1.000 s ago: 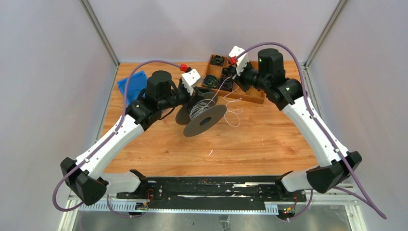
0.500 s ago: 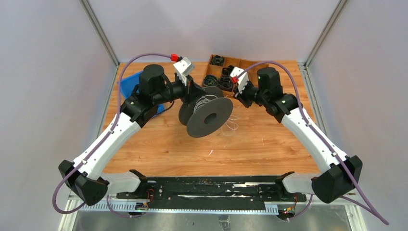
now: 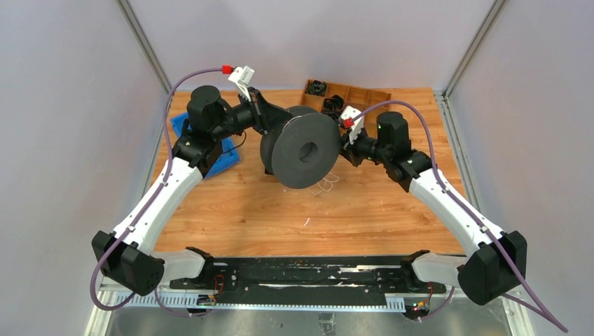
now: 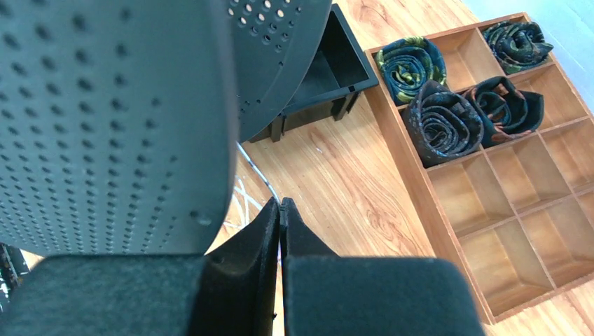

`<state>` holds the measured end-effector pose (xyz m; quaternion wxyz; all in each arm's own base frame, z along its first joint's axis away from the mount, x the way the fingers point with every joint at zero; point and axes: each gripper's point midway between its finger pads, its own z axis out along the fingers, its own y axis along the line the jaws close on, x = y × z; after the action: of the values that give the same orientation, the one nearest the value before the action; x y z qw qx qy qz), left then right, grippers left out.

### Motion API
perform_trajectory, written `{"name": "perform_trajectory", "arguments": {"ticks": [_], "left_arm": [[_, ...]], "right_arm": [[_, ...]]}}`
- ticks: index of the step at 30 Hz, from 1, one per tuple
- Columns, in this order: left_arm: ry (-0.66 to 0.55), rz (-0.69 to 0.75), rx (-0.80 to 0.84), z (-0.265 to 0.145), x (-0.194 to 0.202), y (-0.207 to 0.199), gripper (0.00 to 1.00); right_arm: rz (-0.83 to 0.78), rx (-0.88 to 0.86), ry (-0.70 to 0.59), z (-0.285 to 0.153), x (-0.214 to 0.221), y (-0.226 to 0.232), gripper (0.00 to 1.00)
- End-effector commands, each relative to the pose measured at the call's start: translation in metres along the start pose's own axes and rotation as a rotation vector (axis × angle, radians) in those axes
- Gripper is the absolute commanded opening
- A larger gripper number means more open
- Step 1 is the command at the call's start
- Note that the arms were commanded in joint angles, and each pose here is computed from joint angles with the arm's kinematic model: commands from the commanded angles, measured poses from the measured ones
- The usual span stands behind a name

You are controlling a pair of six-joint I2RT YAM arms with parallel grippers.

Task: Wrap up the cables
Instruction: Wrap the cable around the cable reel.

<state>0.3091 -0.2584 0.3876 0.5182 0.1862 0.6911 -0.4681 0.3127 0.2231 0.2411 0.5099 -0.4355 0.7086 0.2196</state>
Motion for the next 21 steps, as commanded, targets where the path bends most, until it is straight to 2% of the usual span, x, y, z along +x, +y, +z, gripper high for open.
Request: {"name": "perform_trajectory", "arguments": {"ticks": [1, 13, 21], "left_arm": [[-0.126, -0.117, 0.080, -0.003, -0.035, -0.017, 0.00], [-0.258, -0.349, -0.055, -0.024, -0.053, 0.041, 0.00], [-0.294, -0.469, -0.093, -0.029, -0.053, 0.058, 0.01]], "right_arm": [[0.068, -0.013, -0.020, 0.002, 0.008, 0.005, 0.01], [0.156, -0.104, -0.034, 0.012, 0.031, 0.028, 0.01], [0.249, -0.221, -0.043, 0.025, 0.038, 0.049, 0.01]]}}
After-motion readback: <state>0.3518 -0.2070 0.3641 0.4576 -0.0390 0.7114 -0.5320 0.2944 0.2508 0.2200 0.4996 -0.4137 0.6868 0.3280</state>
